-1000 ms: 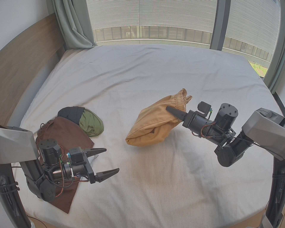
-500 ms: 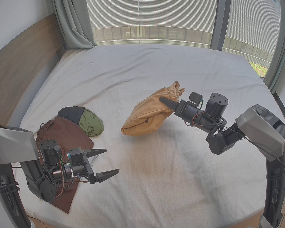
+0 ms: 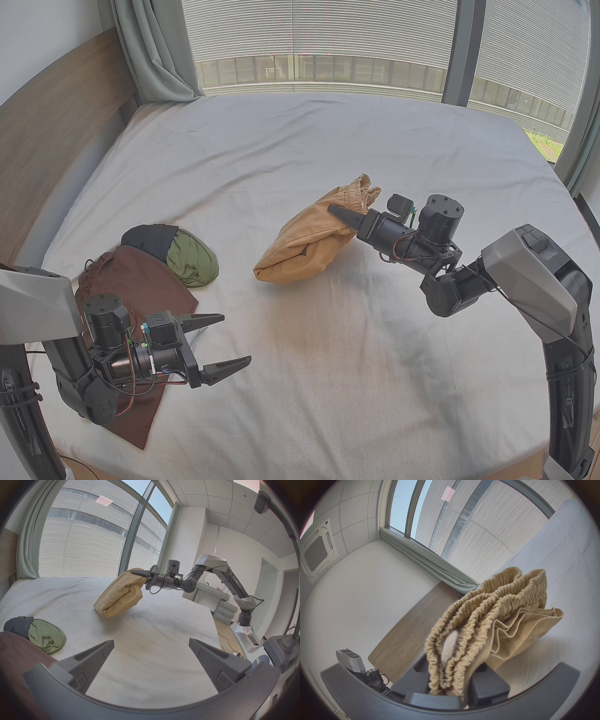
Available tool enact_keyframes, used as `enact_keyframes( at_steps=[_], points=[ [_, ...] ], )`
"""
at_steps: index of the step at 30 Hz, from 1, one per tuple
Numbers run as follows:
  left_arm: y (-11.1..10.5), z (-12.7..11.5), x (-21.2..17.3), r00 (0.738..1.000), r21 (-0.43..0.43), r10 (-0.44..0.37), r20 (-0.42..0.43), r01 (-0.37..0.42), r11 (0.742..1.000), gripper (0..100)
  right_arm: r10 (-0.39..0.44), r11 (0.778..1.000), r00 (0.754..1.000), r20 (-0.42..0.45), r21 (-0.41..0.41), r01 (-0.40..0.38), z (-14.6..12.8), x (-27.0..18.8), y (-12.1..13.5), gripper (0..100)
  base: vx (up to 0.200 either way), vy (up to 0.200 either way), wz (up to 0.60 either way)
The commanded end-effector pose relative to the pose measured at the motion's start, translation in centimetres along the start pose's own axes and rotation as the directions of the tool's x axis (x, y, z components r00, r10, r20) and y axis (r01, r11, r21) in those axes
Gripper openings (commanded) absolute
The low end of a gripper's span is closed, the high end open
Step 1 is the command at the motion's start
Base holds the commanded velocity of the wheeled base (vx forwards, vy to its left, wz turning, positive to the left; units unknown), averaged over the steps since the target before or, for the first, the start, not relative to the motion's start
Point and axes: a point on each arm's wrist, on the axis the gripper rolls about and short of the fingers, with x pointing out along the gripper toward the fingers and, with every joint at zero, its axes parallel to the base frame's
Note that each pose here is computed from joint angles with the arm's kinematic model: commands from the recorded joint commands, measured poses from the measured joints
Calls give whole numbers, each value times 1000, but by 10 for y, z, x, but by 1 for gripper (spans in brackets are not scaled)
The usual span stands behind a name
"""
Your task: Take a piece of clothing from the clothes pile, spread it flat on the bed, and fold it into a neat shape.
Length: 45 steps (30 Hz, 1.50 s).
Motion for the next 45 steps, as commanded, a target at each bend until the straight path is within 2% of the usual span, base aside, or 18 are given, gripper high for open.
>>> enact_keyframes(
  at_steps=[1,10,15,21,25,41,45],
  points=[
    [0,-1,0,1000,-2,0,-2,0,1000,100,5,1000,1000,3,-4,-5,1,6,-3,0,0,0,0],
    [0,-2,0,1000,-7,0,-6,0,1000,100,32,999,999,16,-17,-32,6,20,1,0,0,0,0],
    [0,-3,0,1000,-7,0,-6,0,1000,100,20,1000,1000,0,-6,-20,-5,20,-9,0,0,0,0],
    [1,-4,0,1000,-10,3,-10,-3,1000,100,-27,999,999,-28,20,28,-21,14,-32,0,0,0,0],
    [2,-5,0,1000,-12,4,-11,-4,1000,100,-90,995,995,-51,41,92,-28,-4,-52,0,0,0,0],
    [1,-7,1,1000,-18,0,-17,0,1000,100,-189,981,976,-110,18,192,-41,-44,-77,0,0,0,0],
    [1,-7,1,1000,-18,-2,-18,2,1000,100,-188,981,976,-106,16,191,-48,-48,-79,0,0,0,0]
  ],
)
